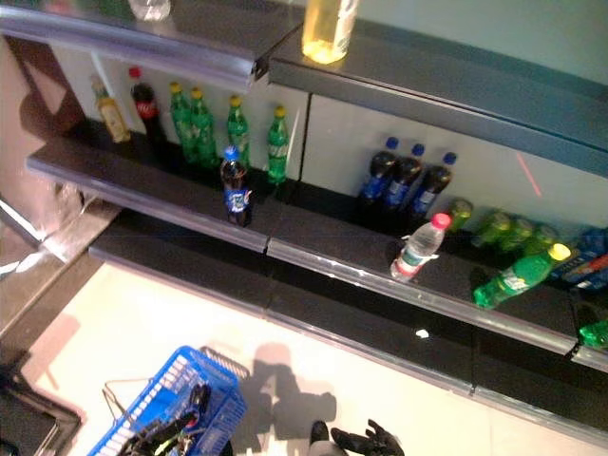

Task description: Pick up the drink and place into the basket.

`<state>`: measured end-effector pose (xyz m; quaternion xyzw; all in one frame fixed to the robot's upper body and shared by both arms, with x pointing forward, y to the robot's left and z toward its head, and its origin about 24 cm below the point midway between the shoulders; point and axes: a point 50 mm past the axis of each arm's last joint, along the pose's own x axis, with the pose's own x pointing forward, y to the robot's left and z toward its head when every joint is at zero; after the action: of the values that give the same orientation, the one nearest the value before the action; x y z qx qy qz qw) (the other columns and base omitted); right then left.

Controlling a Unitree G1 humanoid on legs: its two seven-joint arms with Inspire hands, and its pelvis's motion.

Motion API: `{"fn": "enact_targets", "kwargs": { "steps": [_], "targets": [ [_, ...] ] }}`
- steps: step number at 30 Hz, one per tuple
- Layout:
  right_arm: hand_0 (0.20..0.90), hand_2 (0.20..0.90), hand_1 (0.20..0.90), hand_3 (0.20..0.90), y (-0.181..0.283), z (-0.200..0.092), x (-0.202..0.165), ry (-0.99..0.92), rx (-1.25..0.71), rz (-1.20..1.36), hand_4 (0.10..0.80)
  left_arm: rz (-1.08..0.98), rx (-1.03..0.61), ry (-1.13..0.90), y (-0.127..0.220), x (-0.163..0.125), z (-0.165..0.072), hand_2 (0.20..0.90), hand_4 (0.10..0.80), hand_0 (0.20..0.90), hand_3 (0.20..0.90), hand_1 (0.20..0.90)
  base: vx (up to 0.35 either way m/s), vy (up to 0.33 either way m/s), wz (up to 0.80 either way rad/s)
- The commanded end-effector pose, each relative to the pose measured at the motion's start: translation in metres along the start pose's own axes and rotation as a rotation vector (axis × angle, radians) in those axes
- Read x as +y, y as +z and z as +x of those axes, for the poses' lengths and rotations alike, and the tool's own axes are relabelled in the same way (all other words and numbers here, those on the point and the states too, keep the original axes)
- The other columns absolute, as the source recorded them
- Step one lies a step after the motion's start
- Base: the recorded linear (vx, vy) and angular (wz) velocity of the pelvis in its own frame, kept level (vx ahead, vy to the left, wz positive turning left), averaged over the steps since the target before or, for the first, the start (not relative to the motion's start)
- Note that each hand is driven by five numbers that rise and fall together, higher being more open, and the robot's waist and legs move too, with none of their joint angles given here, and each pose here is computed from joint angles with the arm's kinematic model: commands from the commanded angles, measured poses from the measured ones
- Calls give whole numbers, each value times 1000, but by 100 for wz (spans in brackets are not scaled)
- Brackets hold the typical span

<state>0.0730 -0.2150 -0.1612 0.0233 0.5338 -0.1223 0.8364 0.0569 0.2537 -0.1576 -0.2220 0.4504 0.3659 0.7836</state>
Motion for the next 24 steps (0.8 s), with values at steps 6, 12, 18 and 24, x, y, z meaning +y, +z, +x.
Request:
{"fn": "enact_targets", "kwargs": {
  "steps": [6, 12, 18, 24],
  "targets": [
    [900, 900, 900, 900, -24, -4, -37, -111, 117, 66, 800, -329, -209, 271, 40, 56, -3, 300, 100, 300, 200, 300, -92, -75, -95],
    [900, 900, 900, 900, -31, -4, -37, -141, 175, 94, 800, -511, -191, 410, 29, 76, -7, 300, 100, 300, 200, 300, -77, -244, -58],
    [900, 900, 900, 900, -24, -1, -33, -130, 151, 114, 800, -635, -196, 433, 24, 74, -7, 300, 100, 300, 200, 300, -42, -397, -29],
    [900, 900, 900, 900, -17, 0, -34, -119, 138, 102, 800, -821, -170, 502, 11, 81, -11, 300, 100, 300, 200, 300, -35, -351, -15]
  ]
}}
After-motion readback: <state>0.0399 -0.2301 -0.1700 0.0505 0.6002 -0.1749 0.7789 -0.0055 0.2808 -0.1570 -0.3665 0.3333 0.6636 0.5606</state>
